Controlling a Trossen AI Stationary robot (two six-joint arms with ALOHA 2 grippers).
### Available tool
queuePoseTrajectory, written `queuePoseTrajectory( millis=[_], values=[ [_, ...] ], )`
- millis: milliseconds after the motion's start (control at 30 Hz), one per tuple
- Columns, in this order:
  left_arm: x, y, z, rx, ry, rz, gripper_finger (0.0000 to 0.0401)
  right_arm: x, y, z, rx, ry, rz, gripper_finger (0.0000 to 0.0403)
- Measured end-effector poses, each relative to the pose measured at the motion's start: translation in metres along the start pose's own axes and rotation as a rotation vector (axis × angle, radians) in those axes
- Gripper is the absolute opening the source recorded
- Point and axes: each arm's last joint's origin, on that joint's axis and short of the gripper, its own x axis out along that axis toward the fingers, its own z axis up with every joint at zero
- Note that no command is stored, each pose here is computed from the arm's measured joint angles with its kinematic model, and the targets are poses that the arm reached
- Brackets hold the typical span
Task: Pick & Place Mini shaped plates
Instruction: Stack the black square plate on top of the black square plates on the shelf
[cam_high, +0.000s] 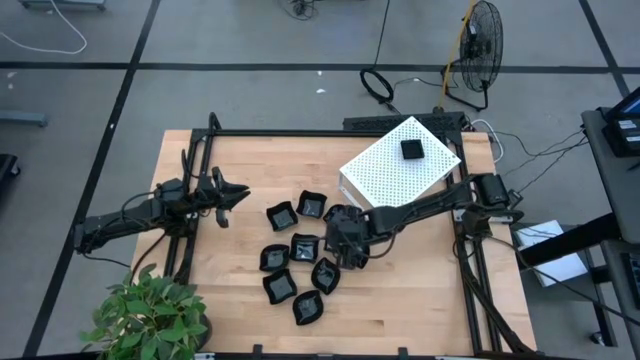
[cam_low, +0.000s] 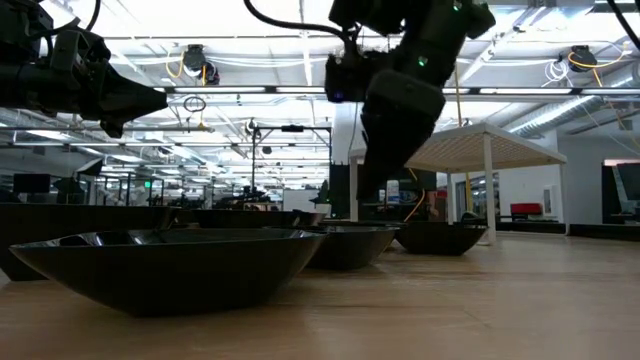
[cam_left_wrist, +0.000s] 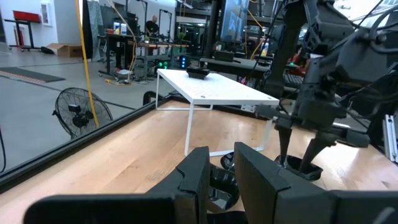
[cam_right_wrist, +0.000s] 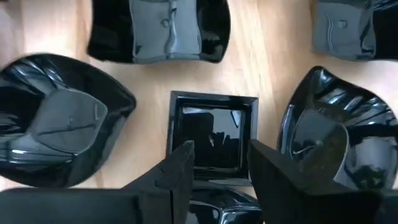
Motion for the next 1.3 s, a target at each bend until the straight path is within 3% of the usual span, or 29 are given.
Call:
queuePoseTrajectory(
  millis=[300, 867, 1300],
  values=[
    [0.0, 0.0, 0.0, 0.0, 0.0, 0.0, 0.0077, 0.013, -0.006, -0.015, 0.01, 0.033, 0.037, 0.0141],
    [0.0, 0.0, 0.0, 0.0, 0.0, 0.0, 0.0076, 0.017, -0.027, -0.012, 0.064, 0.042, 0.033, 0.0141],
    [0.0, 0.0, 0.0, 0.0, -0.001, 0.0, 0.0076, 0.017, -0.027, -0.012, 0.052, 0.049, 0.057, 0.0131]
  ],
)
